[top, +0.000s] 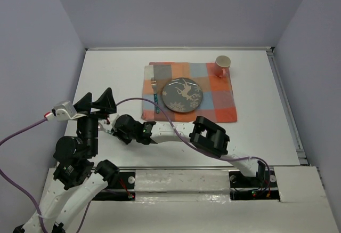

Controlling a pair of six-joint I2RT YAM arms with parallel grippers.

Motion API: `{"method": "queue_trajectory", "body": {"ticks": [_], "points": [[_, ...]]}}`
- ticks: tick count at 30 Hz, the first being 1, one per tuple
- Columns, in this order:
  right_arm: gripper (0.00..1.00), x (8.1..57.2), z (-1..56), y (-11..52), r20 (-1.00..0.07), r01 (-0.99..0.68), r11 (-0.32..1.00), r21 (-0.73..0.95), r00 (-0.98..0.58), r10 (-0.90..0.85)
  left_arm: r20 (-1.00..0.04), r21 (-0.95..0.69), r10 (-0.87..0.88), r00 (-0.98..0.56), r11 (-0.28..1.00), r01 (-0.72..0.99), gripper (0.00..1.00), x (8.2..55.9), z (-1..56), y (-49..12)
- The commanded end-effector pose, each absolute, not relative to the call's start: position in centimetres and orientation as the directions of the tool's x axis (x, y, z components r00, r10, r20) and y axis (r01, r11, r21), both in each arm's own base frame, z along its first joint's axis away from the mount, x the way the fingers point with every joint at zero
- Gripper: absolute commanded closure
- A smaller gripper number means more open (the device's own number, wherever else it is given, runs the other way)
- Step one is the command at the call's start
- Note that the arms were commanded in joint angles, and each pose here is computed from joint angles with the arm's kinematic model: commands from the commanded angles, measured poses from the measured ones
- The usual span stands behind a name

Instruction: Set the dinner table for one person

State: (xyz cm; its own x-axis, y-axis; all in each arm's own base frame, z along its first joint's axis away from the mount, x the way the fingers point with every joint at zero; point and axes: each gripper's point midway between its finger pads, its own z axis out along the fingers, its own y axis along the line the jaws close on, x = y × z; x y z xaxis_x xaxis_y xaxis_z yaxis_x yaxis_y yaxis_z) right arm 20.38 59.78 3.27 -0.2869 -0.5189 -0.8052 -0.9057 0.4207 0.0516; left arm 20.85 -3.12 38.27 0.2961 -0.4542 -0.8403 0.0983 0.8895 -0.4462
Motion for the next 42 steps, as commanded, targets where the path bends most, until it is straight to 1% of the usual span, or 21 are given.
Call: {"method": "queue_trajectory", "body": {"ticks": [1,4,7,9,10,11,13,14,15,16,17,19,20,21,22,24,28,31,35,42], "points": [[1.00,22.4,3.4,57.5,-0.811,-0.836,0.545,-0.063,-0.275,-0.516,-0.823,-0.463,-0.467,0.324,0.881,0.092,0.01,21.0,38.9,-2.8],[1.00,22.7,4.6,57.2,-0.840,-0.811,0.584,-0.037,-0.292,-0.458,-0.822,-0.464,-0.468,0.324,0.881,0.095,0.01,21.0,38.9,-2.8],[1.00,22.3,9.8,57.7,-0.894,-0.801,0.595,0.060,-0.308,-0.325,-0.822,-0.465,-0.467,0.326,0.881,0.091,0.01,21.0,38.9,-2.7],[1.00,23.6,12.6,57.0,-0.917,-0.773,0.624,0.116,-0.325,-0.232,-0.822,-0.464,-0.467,0.326,0.881,0.092,0.01,21.0,38.9,-2.8],[1.00,24.6,12.4,55.4,-0.913,-0.750,0.651,0.122,-0.342,-0.222,-0.824,-0.463,-0.466,0.323,0.882,0.092,0.01,21.0,38.9,-2.8],[1.00,25.5,16.1,54.5,-0.935,-0.733,0.661,0.162,-0.329,-0.136,-0.824,-0.462,-0.466,0.322,0.882,0.095,0.01,21.0,38.9,-2.9],[1.00,27.1,18.1,51.9,-0.940,-0.687,0.697,0.207,-0.336,-0.052,-0.826,-0.458,-0.466,0.318,0.883,0.104,0.01,21.1,38.9,-3.1],[1.00,28.8,16.5,48.9,-0.932,-0.641,0.739,0.208,-0.360,-0.050,-0.826,-0.457,-0.466,0.317,0.883,0.107,0.01,21.1,38.9,-3.2],[1.00,29.7,17.4,47.4,-0.934,-0.617,0.752,0.232,-0.357,-0.004,-0.827,-0.455,-0.465,0.315,0.884,0.111,0.01,21.1,38.9,-3.3],[1.00,30.3,19.8,45.4,-0.935,-0.595,0.757,0.271,-0.349,0.060,-0.829,-0.452,-0.464,0.311,0.885,0.115,0.01,21.1,38.8,-3.4],[1.00,31.8,18.0,42.4,-0.930,-0.546,0.796,0.261,-0.364,0.055,-0.827,-0.454,-0.466,0.314,0.883,0.115,0.01,21.1,38.9,-3.4],[1.00,33.2,18.7,38.6,-0.936,-0.475,0.845,0.246,-0.342,0.081,-0.827,-0.454,-0.468,0.311,0.883,0.123,0.01,21.1,38.9,-3.5],[1.00,33.8,18.0,36.8,-0.934,-0.441,0.867,0.232,-0.349,0.072,-0.826,-0.454,-0.469,0.313,0.882,0.122,0.01,21.1,39.0,-3.4],[1.00,35.3,17.3,34.1,-0.932,-0.380,0.898,0.220,-0.355,0.078,-0.827,-0.453,-0.468,0.311,0.883,0.124,0.01,21.1,38.9,-3.5],[1.00,35.6,16.3,31.5,-0.928,-0.316,0.926,0.206,-0.363,0.083,-0.826,-0.453,-0.469,0.313,0.883,0.125,0.01,21.1,38.9,-3.5],[1.00,37.1,15.0,27.1,-0.918,-0.201,0.960,0.194,-0.383,0.105,-0.826,-0.454,-0.470,0.312,0.882,0.128,0.01,21.1,39.0,-3.6],[1.00,38.2,13.1,21.6,-0.905,-0.083,0.981,0.176,-0.405,0.128,-0.830,-0.447,-0.467,0.306,0.884,0.136,0.01,21.2,38.9,-3.8],[1.00,38.9,12.0,18.6,-0.901,-0.001,0.991,0.134,-0.416,0.121,-0.833,-0.441,-0.462,0.303,0.886,0.141,0.01,21.3,38.9,-4.0],[1.00,39.4,10.7,16.2,-0.892,0.047,0.994,0.102,-0.439,0.112,-0.835,-0.437,-0.460,0.301,0.888,0.144,0.01,21.3,38.8,-4.1],[1.00,40.5,8.5,14.0,-0.868,0.079,0.994,0.073,-0.485,0.102,-0.842,-0.430,-0.454,0.292,0.891,0.145,0.01,21.6,38.7,-4.4]]}}
